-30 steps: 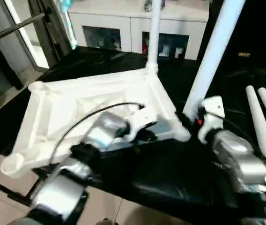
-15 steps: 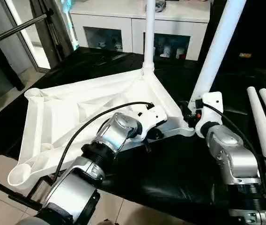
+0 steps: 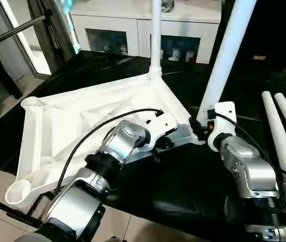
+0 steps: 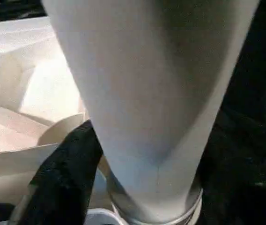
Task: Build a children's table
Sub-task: Insert table leg to table base
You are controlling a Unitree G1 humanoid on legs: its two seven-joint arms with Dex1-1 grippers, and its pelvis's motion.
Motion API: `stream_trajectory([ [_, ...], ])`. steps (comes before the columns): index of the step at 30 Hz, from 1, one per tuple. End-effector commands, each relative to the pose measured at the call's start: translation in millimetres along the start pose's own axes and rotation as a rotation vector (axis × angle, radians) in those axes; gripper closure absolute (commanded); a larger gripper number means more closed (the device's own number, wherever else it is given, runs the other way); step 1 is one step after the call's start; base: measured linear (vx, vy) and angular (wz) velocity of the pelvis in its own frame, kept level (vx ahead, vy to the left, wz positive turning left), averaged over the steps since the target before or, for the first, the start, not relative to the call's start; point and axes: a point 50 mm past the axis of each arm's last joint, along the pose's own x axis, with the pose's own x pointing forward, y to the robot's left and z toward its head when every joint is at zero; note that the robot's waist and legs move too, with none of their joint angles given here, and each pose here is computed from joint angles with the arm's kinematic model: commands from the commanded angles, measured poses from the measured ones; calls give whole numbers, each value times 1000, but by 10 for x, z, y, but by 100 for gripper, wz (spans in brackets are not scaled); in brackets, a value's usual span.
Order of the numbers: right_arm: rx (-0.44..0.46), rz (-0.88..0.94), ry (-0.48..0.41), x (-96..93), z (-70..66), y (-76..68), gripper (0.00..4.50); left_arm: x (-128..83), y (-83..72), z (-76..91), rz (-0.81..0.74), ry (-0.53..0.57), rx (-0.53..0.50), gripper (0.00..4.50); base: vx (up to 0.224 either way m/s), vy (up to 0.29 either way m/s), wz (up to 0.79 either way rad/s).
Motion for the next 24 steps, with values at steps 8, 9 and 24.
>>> stream_trajectory([
  [8, 59, 153, 78, 34, -117, 98, 50, -105, -33, 318, -56, -137, 158, 450, 0, 0, 0],
  [9, 55, 153, 76, 36, -103, 74, 47, -110, -42, 311, -65, -135, 161, 450, 0, 0, 0],
  [24, -12, 254, 62, -47, 25, -34, 47, -216, -59, 235, -133, -132, 211, 450, 0, 0, 0],
])
